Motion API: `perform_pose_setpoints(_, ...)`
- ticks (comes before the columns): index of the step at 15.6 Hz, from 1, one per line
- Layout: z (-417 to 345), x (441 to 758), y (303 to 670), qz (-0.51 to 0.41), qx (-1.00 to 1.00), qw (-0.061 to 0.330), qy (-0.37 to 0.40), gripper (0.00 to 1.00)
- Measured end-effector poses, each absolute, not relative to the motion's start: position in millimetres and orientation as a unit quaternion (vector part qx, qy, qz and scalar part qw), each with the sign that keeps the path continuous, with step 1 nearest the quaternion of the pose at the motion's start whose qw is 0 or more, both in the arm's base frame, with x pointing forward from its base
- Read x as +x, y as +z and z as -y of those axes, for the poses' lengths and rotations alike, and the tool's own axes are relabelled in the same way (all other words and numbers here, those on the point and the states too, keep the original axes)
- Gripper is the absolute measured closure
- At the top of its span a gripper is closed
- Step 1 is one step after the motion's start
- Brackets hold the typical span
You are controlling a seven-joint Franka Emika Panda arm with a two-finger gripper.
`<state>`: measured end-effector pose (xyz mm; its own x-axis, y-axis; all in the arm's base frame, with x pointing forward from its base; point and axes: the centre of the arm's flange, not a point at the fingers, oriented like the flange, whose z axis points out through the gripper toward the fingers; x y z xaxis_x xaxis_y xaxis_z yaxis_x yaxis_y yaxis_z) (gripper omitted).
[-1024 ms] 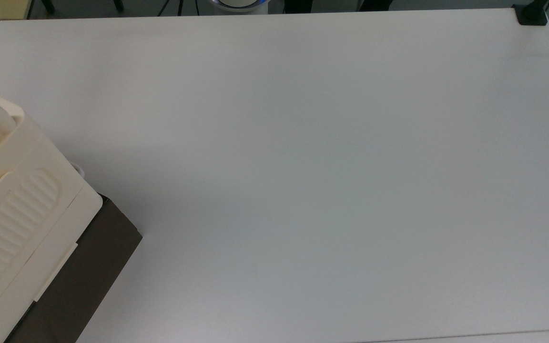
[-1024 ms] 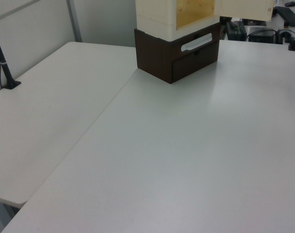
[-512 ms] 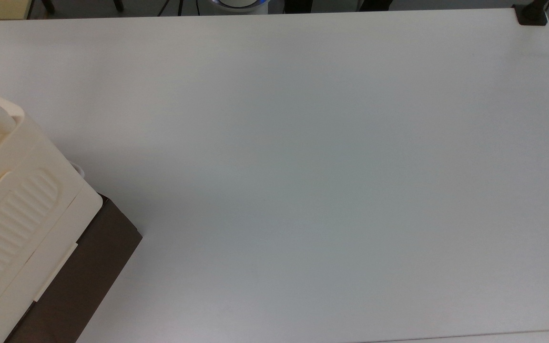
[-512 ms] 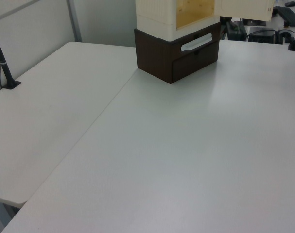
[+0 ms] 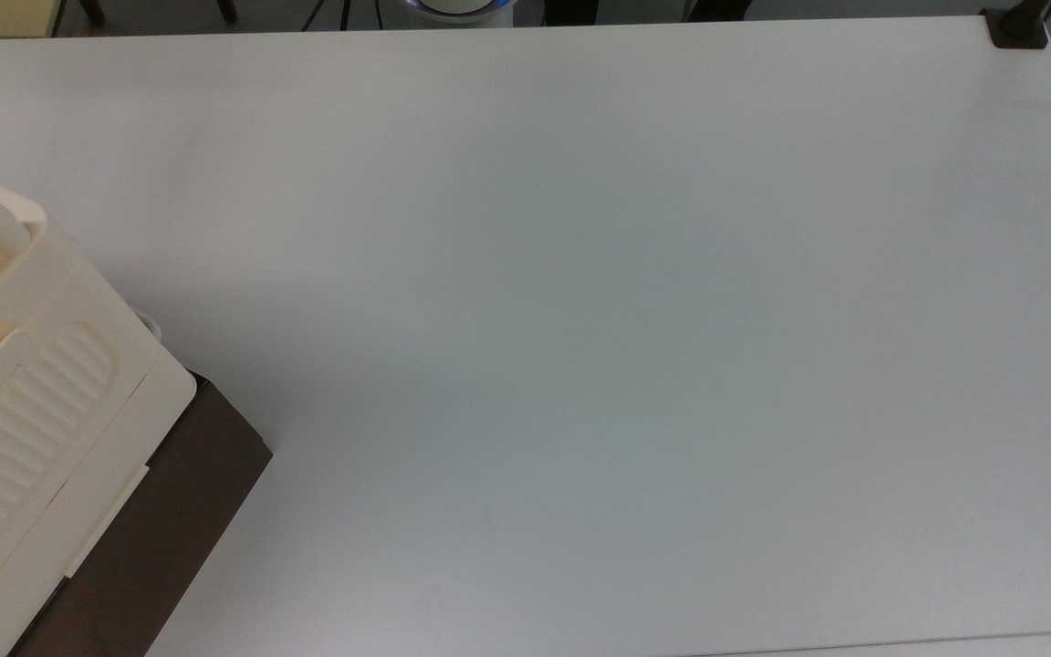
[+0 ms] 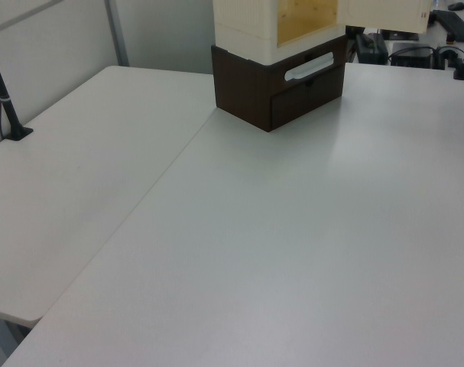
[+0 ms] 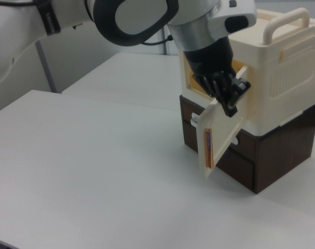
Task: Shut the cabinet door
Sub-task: 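Push the open door with the gripper, swinging it shut against the cabinet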
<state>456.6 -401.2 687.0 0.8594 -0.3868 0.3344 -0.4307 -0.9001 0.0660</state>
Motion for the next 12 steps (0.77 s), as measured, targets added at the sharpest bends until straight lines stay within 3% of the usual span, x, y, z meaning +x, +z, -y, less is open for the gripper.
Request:
perform_pose_setpoints(5, 350, 503, 682, 0.194, 0.962, 0.001, 0.192, 0.99)
perform_pose_setpoints(8, 322, 542, 679, 0.226, 0.946, -0.003, 0.234, 0.99)
perform_pose_setpoints(12, 322, 556, 669, 0.237, 0.939, -0.002, 0.247, 0.99)
